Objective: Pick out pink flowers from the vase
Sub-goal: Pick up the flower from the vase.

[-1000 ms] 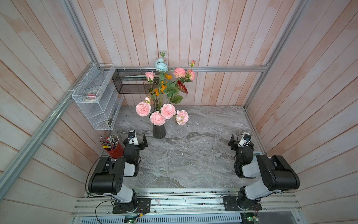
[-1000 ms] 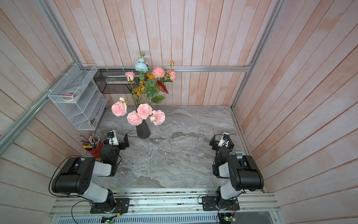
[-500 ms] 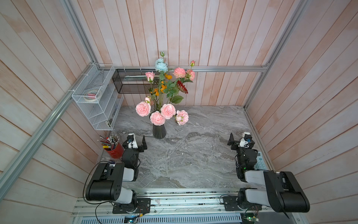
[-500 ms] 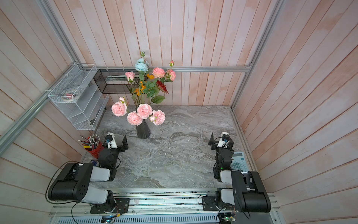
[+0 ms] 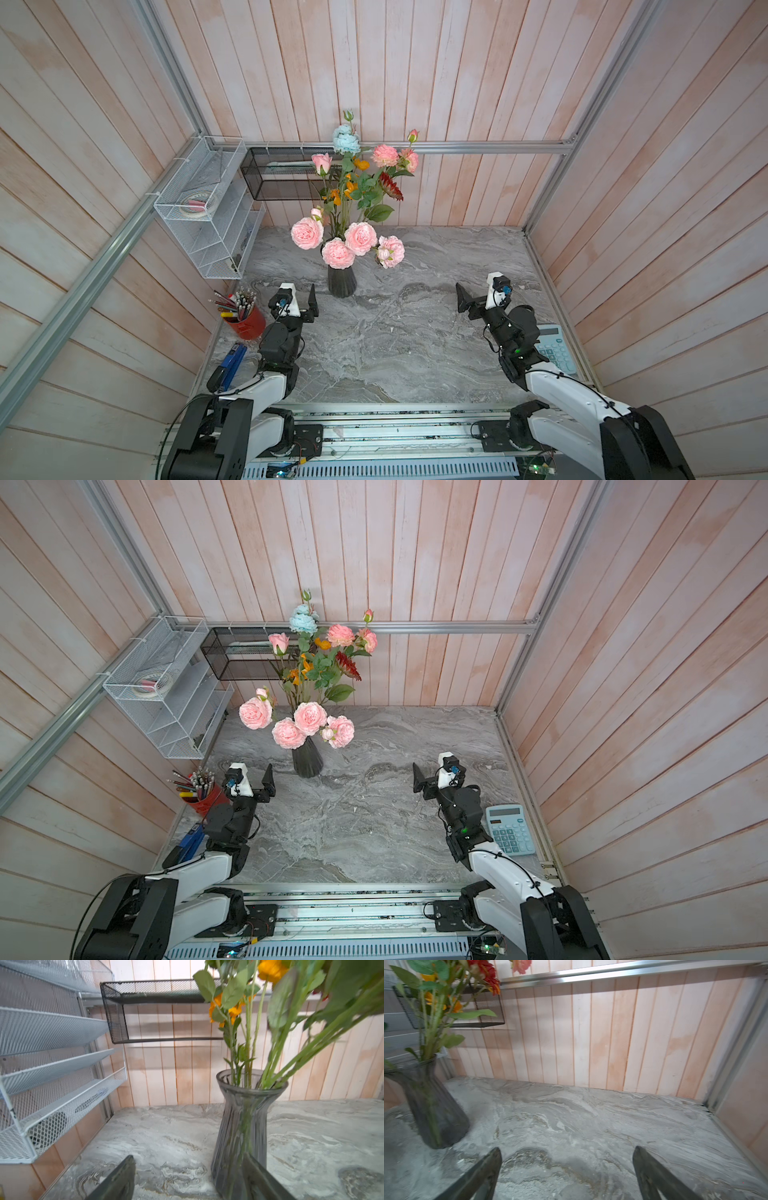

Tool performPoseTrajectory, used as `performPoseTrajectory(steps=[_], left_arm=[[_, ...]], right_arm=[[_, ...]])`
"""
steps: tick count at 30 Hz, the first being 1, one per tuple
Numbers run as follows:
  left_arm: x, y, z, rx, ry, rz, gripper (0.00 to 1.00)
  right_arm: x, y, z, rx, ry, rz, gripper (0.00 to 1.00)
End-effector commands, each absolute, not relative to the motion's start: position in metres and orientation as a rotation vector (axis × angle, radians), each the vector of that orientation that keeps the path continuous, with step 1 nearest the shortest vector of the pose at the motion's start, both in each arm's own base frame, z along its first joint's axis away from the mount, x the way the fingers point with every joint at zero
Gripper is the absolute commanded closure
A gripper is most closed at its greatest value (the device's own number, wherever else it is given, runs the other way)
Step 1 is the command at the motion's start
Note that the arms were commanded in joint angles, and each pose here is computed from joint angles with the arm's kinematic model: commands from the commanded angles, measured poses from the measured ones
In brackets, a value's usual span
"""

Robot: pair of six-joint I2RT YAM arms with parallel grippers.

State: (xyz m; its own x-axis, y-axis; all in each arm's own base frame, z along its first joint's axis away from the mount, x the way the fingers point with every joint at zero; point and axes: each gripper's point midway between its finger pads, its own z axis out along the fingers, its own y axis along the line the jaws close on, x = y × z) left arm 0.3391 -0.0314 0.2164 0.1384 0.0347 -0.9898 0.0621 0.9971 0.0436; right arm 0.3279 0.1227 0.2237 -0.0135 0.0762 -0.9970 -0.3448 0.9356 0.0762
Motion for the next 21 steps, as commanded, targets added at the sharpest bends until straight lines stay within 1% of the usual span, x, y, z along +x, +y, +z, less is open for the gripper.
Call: performPoseTrajectory(steps=[1, 5, 7, 15, 21], left_arm=[[0.337, -0.056, 0.228, 0.217, 1.392, -0.095, 0.28], [0.328, -0.082, 0.240, 0.362, 1.286, -0.186, 0.46], [0.325, -0.090, 0.244, 0.406, 1.242, -0.216, 0.51], [0.337, -0.103, 0.265, 0.463, 1.180, -0.291, 0.57], [0.355, -0.105, 0.272, 0.466, 1.181, -0.308, 0.62]], right_arm=[[0.316, 0.149, 0.238, -0.262, 1.529, 0.450, 0.02], [0.295, 0.176, 0.257, -0.311, 1.438, 0.540, 0.02], [0.286, 0.186, 0.264, -0.328, 1.404, 0.570, 0.02], [0.264, 0.220, 0.268, -0.370, 1.343, 0.710, 0.02], [0.252, 0.233, 0.270, -0.367, 1.294, 0.783, 0.02]])
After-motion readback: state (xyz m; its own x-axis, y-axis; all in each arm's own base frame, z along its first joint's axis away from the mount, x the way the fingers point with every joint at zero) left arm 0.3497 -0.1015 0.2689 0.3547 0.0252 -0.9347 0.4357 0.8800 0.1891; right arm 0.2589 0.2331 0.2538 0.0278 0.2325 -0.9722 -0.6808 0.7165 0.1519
